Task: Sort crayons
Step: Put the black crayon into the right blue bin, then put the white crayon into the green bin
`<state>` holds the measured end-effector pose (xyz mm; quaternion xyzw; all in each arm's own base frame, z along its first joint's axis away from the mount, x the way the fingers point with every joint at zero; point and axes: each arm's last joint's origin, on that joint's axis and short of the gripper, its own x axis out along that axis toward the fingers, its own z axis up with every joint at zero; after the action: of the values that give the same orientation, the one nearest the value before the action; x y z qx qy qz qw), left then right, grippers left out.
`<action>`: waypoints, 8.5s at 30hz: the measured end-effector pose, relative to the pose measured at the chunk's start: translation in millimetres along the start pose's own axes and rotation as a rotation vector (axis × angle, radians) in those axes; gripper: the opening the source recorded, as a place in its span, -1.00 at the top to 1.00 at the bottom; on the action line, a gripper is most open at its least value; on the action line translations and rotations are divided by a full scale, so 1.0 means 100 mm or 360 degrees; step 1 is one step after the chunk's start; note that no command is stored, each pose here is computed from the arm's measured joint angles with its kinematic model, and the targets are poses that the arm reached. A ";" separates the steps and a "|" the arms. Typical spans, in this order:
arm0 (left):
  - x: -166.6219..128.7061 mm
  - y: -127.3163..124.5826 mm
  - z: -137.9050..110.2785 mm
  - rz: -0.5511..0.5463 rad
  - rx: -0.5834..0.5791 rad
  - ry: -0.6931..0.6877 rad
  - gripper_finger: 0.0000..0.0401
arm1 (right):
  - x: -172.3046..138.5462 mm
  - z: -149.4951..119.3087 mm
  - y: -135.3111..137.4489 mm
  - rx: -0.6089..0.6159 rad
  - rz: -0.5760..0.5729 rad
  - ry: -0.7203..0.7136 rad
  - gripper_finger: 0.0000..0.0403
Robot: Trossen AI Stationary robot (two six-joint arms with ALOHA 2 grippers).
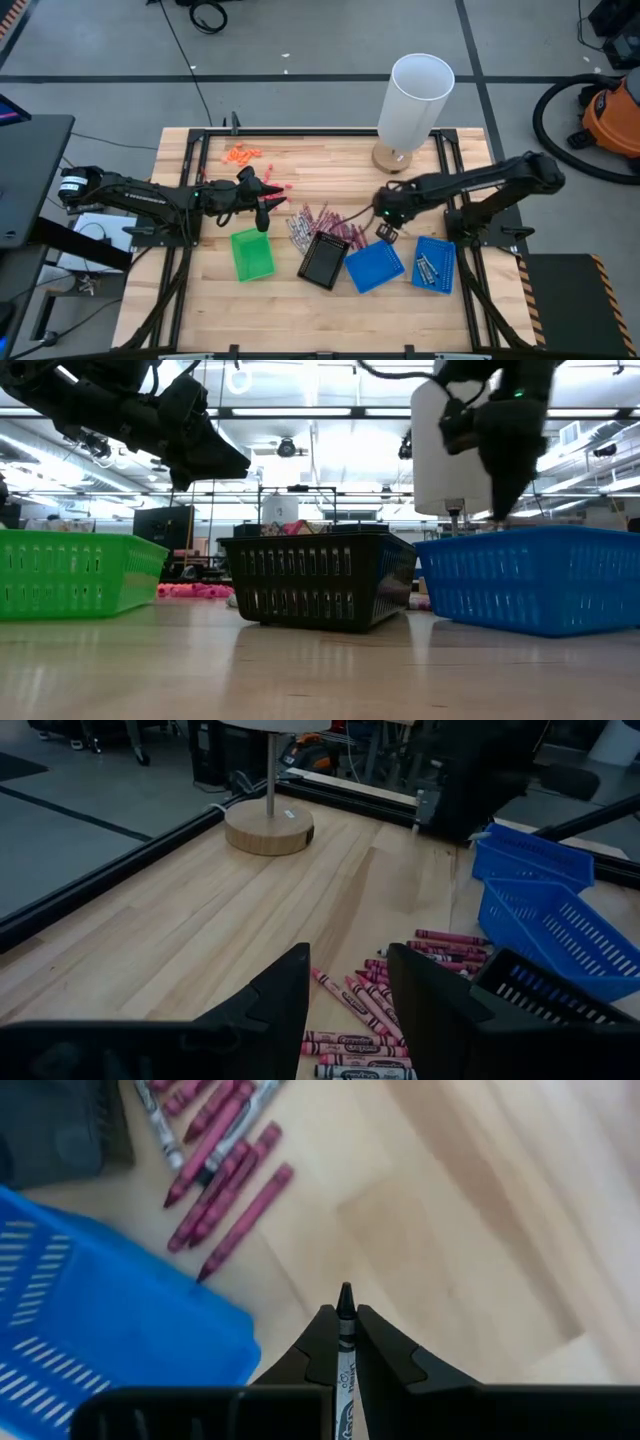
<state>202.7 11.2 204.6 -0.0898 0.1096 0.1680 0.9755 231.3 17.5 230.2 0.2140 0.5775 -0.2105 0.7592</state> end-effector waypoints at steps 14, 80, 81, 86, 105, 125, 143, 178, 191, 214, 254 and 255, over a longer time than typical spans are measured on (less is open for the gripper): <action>0.00 -0.01 0.04 -0.0014 0.0063 -0.0069 0.26 | -0.10 -0.78 0.12 0.0361 0.0072 -0.0069 0.85; -0.01 -0.03 0.12 -0.0039 0.0094 -0.0191 0.26 | -0.22 -1.28 0.03 0.0526 -0.0129 -0.0074 0.56; -0.01 -0.03 0.12 -0.0062 0.0095 -0.0182 0.26 | -0.24 -1.25 0.04 0.0502 -0.0124 -0.0116 0.56; 0.00 -0.03 0.06 -0.0192 0.0068 -0.0068 0.26 | -0.25 -1.08 0.03 0.0378 -0.0111 -0.0225 0.56; 0.08 -0.17 0.12 -0.0228 0.0323 0.0353 0.26 | -0.19 -0.38 -0.09 0.0028 -0.0047 -0.0577 0.56; 0.61 -0.39 0.33 -0.0293 0.0734 0.1018 0.26 | -0.04 -0.04 -0.16 -0.0196 -0.0054 -0.1108 0.56; 1.12 -0.32 0.30 -0.0413 0.0956 0.1437 0.26 | 0.14 -0.07 -0.16 -0.0283 0.0009 -0.1301 0.56; 1.45 -0.33 -0.37 -0.0743 0.1461 0.1925 0.39 | 0.14 -0.07 -0.15 -0.0281 0.0068 -0.1304 0.56; 1.43 -0.37 -0.39 -0.0715 0.1479 0.1947 0.95 | 0.14 -0.07 -0.14 -0.0288 0.0088 -0.1295 0.56; 0.85 -0.61 0.22 -0.0042 0.1545 0.1735 0.94 | 0.14 -0.07 -0.14 -0.0277 0.0094 -0.1299 0.56; -0.54 -1.26 -0.10 0.0096 0.1334 0.1950 0.92 | 0.14 -0.07 -0.14 -0.0251 0.0120 -0.1293 0.56; -0.56 -1.27 -0.11 0.0087 0.1334 0.1958 0.92 | 0.14 -0.07 -0.14 -0.0251 0.0120 -0.1293 0.56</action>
<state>193.1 -125.8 225.7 0.2148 0.6930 0.0558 0.6859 221.2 9.2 213.7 0.0756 0.2371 -0.2050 0.9466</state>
